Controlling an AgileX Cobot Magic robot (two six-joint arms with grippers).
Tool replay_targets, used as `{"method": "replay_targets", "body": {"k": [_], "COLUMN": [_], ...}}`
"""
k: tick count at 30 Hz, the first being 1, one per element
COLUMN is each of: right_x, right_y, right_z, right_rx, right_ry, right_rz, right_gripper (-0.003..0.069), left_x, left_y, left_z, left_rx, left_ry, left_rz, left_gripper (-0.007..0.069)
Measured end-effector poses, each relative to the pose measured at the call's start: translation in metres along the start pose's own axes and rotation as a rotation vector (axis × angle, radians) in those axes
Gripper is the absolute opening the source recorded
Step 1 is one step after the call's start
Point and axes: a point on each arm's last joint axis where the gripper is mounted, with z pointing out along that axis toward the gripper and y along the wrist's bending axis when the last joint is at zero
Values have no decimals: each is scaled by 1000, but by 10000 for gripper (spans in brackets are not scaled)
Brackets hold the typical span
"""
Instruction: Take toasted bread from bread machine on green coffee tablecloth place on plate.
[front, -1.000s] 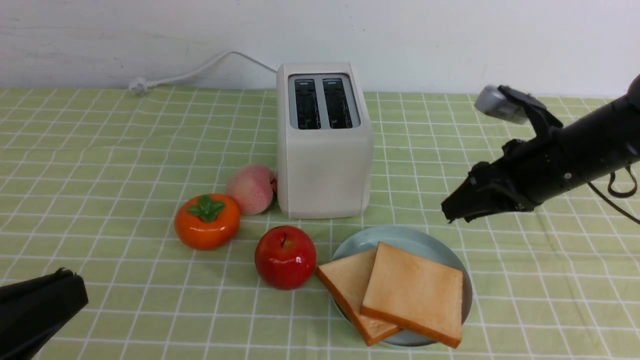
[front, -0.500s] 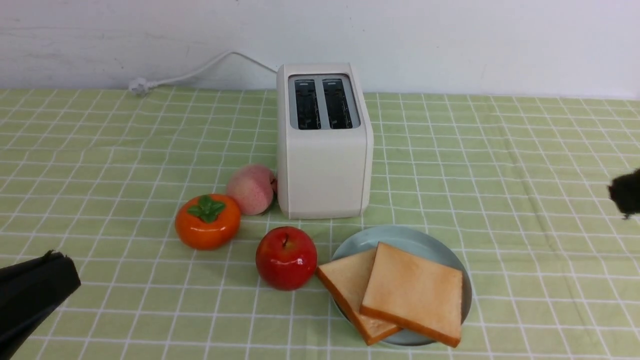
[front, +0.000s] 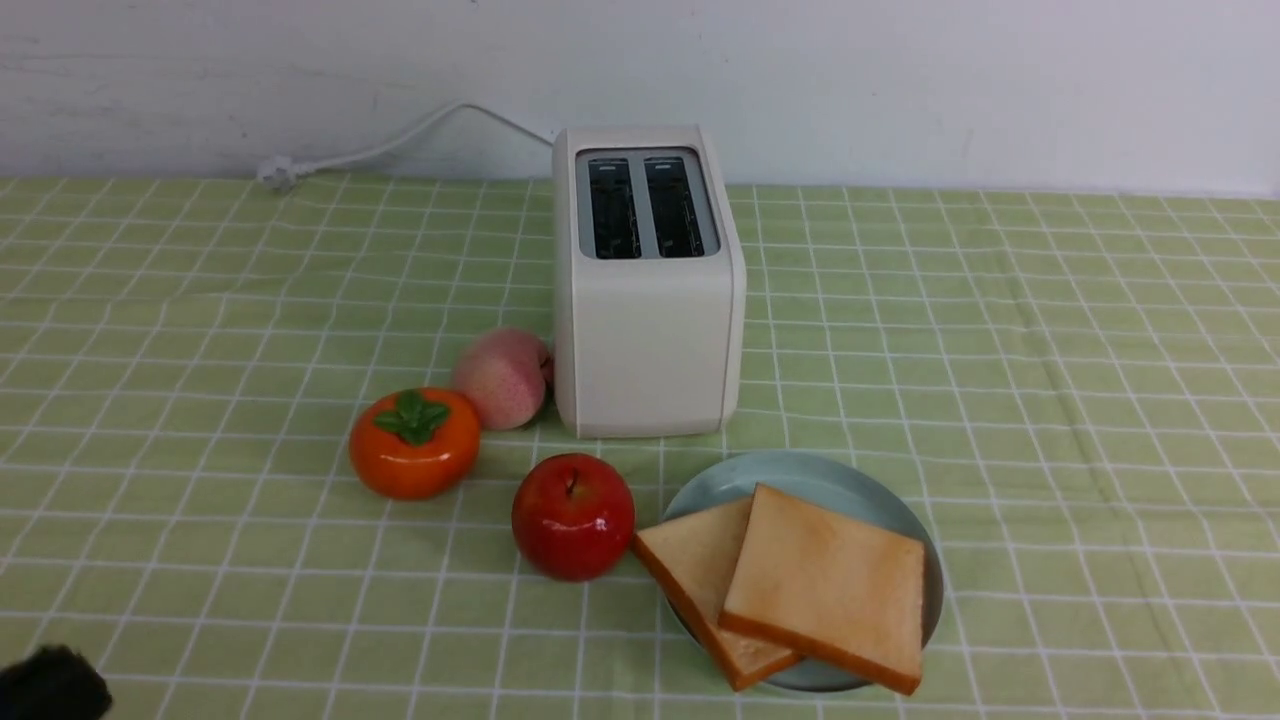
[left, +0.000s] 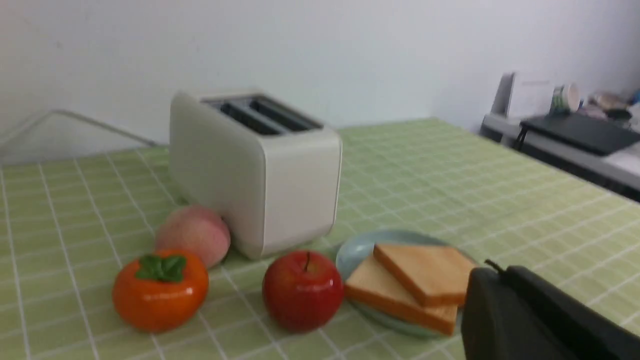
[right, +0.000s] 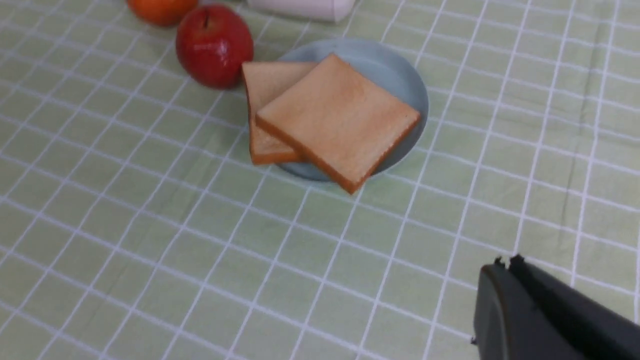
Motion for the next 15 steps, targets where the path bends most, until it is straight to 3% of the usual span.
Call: {"method": "replay_targets", "body": {"k": [6,15], "right_x": [35,81], "right_y": [-15,-32], "right_z": [26,70], "right_rx": [59,103], "right_ry": [-239,-162], "right_rz": [82,143], "right_gripper": [6,19], "left_x": [34,64], "left_y": [5,9], "left_z": [9,15], "left_rx": [-15,-27], "left_ry": [109,204], "left_rz": [-1,-3], "left_gripper": [-13,-13]}}
